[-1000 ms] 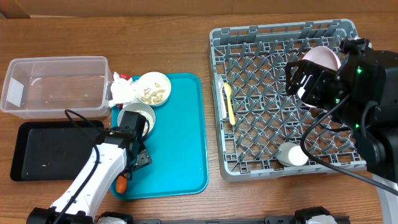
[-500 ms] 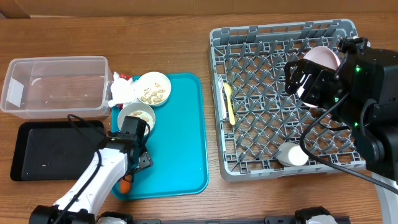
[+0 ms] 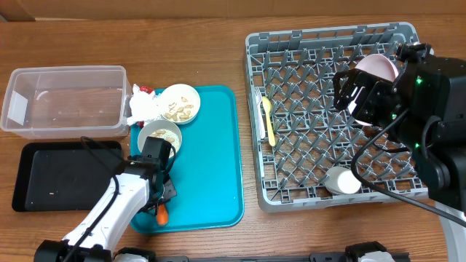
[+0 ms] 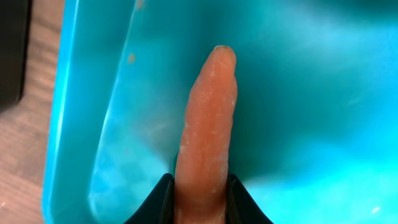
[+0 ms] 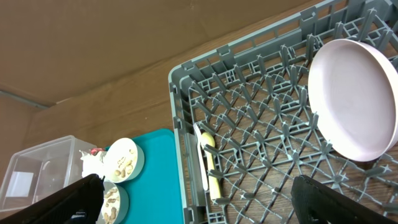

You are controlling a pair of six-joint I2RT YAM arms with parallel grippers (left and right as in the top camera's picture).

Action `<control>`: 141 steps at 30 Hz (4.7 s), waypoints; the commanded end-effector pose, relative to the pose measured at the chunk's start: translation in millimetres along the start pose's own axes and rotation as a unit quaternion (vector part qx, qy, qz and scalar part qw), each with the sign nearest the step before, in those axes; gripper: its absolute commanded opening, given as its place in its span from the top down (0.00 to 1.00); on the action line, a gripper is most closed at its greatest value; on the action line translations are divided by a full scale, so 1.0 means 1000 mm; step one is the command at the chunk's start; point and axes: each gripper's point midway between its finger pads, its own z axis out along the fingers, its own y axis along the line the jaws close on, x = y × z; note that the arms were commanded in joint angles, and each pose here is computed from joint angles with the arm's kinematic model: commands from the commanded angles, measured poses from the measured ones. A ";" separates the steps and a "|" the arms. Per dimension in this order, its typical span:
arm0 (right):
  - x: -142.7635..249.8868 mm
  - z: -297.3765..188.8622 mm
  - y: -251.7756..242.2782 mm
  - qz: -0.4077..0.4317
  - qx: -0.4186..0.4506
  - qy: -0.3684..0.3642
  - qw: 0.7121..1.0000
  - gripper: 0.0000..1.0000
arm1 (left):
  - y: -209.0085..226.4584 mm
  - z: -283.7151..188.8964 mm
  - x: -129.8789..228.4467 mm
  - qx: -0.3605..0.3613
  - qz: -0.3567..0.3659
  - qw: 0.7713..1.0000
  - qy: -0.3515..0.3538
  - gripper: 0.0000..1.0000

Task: Sort waste into correct bins and load items into the dishwasher rack
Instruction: 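Carry the carrot left and drop it onto the black tray, then reach the left gripper to the front rice bowl and grasp its rim, then lift the bowl and tip its rice onto the black tray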

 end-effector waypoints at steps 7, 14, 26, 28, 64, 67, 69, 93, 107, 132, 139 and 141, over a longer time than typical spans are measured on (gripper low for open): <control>-0.006 -0.004 0.001 -0.003 0.000 -0.012 1.000 0.00 | 0.010 -0.053 -0.036 -0.041 -0.003 0.998 -0.044 0.96; -0.005 -0.004 0.001 -0.003 0.000 -0.012 1.000 0.00 | 0.035 -0.102 -0.077 -0.095 -0.033 0.988 -0.117 0.96; -0.005 -0.004 0.000 -0.003 0.001 -0.011 1.000 0.00 | 0.090 -0.085 -0.124 -0.033 -0.198 0.972 -0.118 0.96; -0.005 -0.004 0.000 -0.003 0.001 -0.010 1.000 0.00 | 0.096 -0.080 -0.128 -0.033 -0.214 0.969 -0.118 0.96; -0.004 -0.004 0.000 -0.003 0.002 -0.008 1.000 0.00 | -0.032 -0.154 -0.135 0.190 0.101 0.974 -0.065 0.39; -0.005 -0.004 0.000 -0.002 0.001 -0.011 1.000 0.00 | -0.066 -0.148 -0.121 0.202 0.160 0.965 -0.046 0.44; -0.005 -0.004 0.000 -0.002 0.001 -0.011 1.000 0.00 | -0.084 -0.141 -0.112 0.202 0.189 0.960 -0.035 0.54; 0.007 -0.004 -0.006 -0.001 0.014 0.014 1.000 0.00 | -0.123 -0.022 -0.106 0.050 0.173 0.982 0.051 0.92; 0.009 -0.004 -0.009 0.000 0.022 0.017 1.000 0.00 | -0.120 -0.104 -0.091 0.134 0.144 0.980 0.017 0.96; 0.005 -0.004 -0.012 -0.001 0.031 0.007 0.999 0.00 | 0.074 -0.158 -0.131 0.382 -0.134 0.909 -0.102 0.96; 0.005 -0.004 -0.012 -0.001 0.031 0.007 0.999 0.00 | 0.114 -0.119 -0.136 0.430 -0.212 0.861 -0.167 0.96; 0.005 -0.004 -0.012 -0.001 0.031 0.006 1.000 0.00 | 0.121 -0.116 -0.138 0.446 -0.199 0.848 -0.206 0.96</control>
